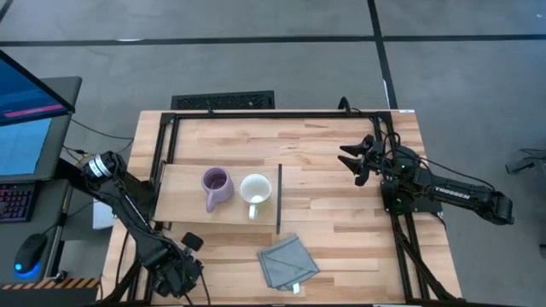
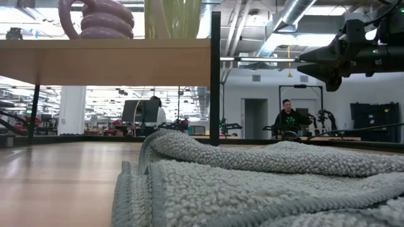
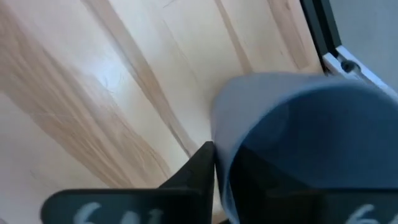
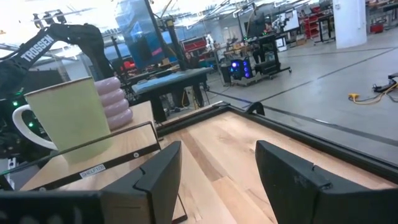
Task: Stack small to large cups/mugs on shelf
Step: Put the blue mug on the shelf
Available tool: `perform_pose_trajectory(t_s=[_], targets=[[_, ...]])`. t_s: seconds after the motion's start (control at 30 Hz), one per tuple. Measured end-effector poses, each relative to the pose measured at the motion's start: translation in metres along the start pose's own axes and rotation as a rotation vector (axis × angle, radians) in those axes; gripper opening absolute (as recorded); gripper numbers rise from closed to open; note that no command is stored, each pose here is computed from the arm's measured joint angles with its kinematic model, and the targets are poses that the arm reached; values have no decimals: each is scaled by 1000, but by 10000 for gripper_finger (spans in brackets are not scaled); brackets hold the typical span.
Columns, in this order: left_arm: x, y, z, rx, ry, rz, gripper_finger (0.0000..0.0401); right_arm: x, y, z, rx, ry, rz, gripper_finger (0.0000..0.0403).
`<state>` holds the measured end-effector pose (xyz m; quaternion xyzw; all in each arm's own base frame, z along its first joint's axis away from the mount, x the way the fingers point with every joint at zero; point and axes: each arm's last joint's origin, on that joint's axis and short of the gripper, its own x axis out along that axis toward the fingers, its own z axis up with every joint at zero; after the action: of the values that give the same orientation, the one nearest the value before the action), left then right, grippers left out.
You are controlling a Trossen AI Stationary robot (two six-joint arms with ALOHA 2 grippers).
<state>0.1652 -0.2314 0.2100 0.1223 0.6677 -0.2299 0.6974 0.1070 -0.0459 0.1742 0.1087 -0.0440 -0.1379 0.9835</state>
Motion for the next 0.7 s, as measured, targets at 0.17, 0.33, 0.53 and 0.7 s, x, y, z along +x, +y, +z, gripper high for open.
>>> perform_pose_trajectory(t_s=[0.17, 0.33, 0.53, 0.7], targets=[[0, 0, 0, -104, 1, -3, 11, 0, 0, 0, 0, 1, 0, 230], [0, 0, 0, -221, 5, -11, 7, 0, 0, 0, 0, 1, 0, 230], [0, 0, 0, -408, -8, 4, 7, 0, 0, 0, 0, 1, 0, 230], [-1, 3, -2, -581, -27, 73, 6, 0, 0, 0, 0, 0, 0, 230]])
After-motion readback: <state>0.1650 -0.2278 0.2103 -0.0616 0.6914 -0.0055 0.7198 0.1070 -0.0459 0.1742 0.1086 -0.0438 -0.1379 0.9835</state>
